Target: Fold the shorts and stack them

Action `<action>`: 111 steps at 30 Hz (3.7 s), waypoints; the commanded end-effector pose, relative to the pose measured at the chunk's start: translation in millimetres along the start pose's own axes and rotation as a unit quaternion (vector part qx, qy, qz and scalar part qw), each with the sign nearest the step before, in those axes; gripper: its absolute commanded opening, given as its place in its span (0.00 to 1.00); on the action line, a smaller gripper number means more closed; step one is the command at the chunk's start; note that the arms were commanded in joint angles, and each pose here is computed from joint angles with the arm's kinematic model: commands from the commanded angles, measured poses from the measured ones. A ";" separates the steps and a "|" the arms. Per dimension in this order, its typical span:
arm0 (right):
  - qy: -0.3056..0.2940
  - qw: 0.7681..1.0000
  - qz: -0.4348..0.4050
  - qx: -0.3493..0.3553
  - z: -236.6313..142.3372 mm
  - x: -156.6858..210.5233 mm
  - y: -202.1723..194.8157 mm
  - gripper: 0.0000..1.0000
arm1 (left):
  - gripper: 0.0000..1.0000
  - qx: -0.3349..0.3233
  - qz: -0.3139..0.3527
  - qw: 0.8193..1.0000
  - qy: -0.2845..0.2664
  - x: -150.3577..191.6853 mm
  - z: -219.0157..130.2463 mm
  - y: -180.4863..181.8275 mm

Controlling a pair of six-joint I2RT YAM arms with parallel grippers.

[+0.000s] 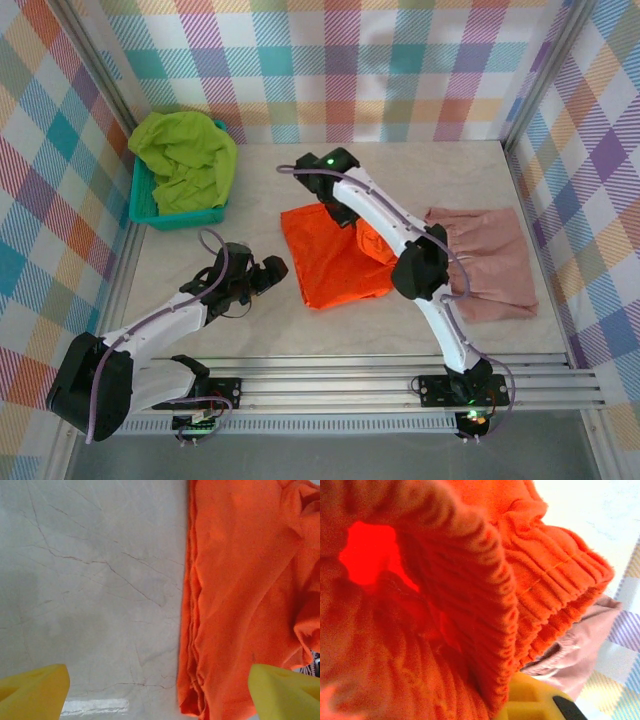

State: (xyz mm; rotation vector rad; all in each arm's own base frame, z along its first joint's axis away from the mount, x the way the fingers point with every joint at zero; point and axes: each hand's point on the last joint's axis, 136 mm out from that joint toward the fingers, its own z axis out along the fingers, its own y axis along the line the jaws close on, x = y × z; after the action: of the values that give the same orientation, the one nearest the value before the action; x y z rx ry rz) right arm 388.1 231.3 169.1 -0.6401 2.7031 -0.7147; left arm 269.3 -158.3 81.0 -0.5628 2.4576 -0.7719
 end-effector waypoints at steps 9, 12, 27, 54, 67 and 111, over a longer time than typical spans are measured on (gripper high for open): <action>0.032 0.969 0.005 -0.243 -33.3 7.5 99.6 0.41 | 0.94 0.010 -0.023 0.999 -0.043 -8.9 -9.9 -0.7; 0.009 0.916 -0.007 -0.400 -80.2 -1.2 136.6 0.64 | 0.95 0.016 -0.033 0.997 -0.072 -17.1 -23.3 -1.5; -0.128 0.814 0.164 -0.543 -95.1 34.0 57.2 0.86 | 0.95 0.079 0.029 0.996 0.028 -38.8 -24.1 -102.7; -0.134 0.932 0.153 -0.301 -2.8 38.0 173.7 0.73 | 0.57 -0.032 0.015 0.992 0.117 -56.8 127.9 -70.8; -0.102 0.956 0.146 -0.232 30.8 45.6 186.9 0.38 | 0.19 -0.023 -0.002 0.991 0.128 -58.9 136.1 -65.2; -0.075 0.871 0.053 -0.483 -93.7 58.8 255.1 0.26 | 0.26 0.018 0.014 0.996 0.083 -106.6 73.4 -56.1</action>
State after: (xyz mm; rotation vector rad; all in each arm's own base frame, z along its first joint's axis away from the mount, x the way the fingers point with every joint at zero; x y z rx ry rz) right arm 261.0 402.2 126.1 -0.6298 2.6445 0.4490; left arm 379.4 -192.6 105.4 -0.4723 2.7163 -0.9062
